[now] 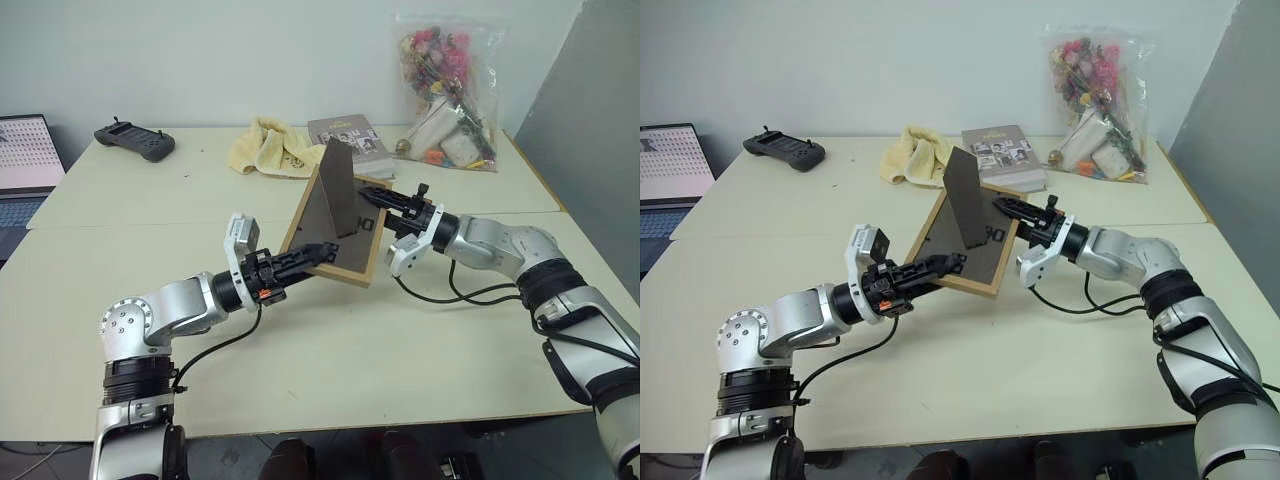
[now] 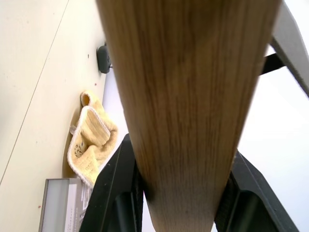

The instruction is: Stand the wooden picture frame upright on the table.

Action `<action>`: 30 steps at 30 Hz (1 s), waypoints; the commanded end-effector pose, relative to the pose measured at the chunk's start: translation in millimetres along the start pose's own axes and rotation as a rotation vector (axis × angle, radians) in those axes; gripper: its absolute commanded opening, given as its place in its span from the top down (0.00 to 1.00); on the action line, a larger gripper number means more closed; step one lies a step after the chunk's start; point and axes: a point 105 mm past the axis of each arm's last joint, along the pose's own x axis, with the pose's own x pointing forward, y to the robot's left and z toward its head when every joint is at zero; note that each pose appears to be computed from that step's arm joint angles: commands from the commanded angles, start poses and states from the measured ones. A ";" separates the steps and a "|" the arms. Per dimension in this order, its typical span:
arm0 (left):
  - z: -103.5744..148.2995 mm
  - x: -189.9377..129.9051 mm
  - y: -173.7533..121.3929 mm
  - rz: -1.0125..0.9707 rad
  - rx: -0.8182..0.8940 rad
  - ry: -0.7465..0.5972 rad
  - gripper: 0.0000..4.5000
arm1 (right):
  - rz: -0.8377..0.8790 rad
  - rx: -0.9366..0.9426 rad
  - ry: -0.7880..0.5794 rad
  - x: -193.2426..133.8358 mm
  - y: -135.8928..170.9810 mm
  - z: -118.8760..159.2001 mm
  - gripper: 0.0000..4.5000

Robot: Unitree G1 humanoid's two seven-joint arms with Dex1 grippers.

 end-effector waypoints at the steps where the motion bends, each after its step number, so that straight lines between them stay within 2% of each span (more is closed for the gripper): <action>1: 5.9 -1.6 -15.2 -0.030 0.067 -0.031 0.46 | -0.061 -0.016 -0.006 -0.4 -21.3 -4.6 0.71; 5: 17.3 -14.8 -16.8 0.002 0.096 -0.083 0.30 | -0.078 0.067 0.030 -5.5 -23.9 -11.9 0.71; 9: 59.0 -50.7 -25.3 0.100 0.161 -0.276 0.11 | -0.056 0.231 0.098 -17.2 -20.1 -25.5 0.71; 10: 64.4 -59.9 -29.4 0.145 0.205 -0.300 0.06 | -0.045 0.324 0.141 -19.9 -14.4 -31.5 0.71; 12: 54.4 -64.1 -36.8 0.254 0.349 -0.245 0.00 | -0.027 0.642 0.247 -24.0 2.5 -45.5 0.71; 15: 28.6 -53.8 -40.4 0.350 0.528 -0.144 0.00 | 0.044 1.154 0.225 -23.3 23.7 -41.3 0.71; 17: 16.9 -48.8 -33.2 0.451 0.680 -0.097 0.00 | 0.081 1.411 0.154 -18.6 25.4 -31.2 0.71; 20: 7.6 -47.5 -18.1 0.576 0.886 -0.078 0.00 | 0.146 1.683 0.054 -11.3 25.0 -14.2 0.71; 22: 4.5 -50.4 -7.4 0.632 0.990 -0.108 0.00 | 0.189 1.819 0.019 -7.2 32.8 -5.4 0.71; 25: -7.3 -55.3 7.0 0.668 1.094 -0.093 0.00 | 0.246 1.923 0.019 -3.0 52.6 6.3 0.71; 28: -24.6 -59.6 22.1 0.678 1.149 -0.049 0.00 | 0.288 1.974 0.028 3.5 76.4 19.4 0.71; 30: -29.4 -63.5 29.2 0.685 1.138 -0.071 0.00 | 0.291 1.996 0.046 6.7 86.7 23.0 0.71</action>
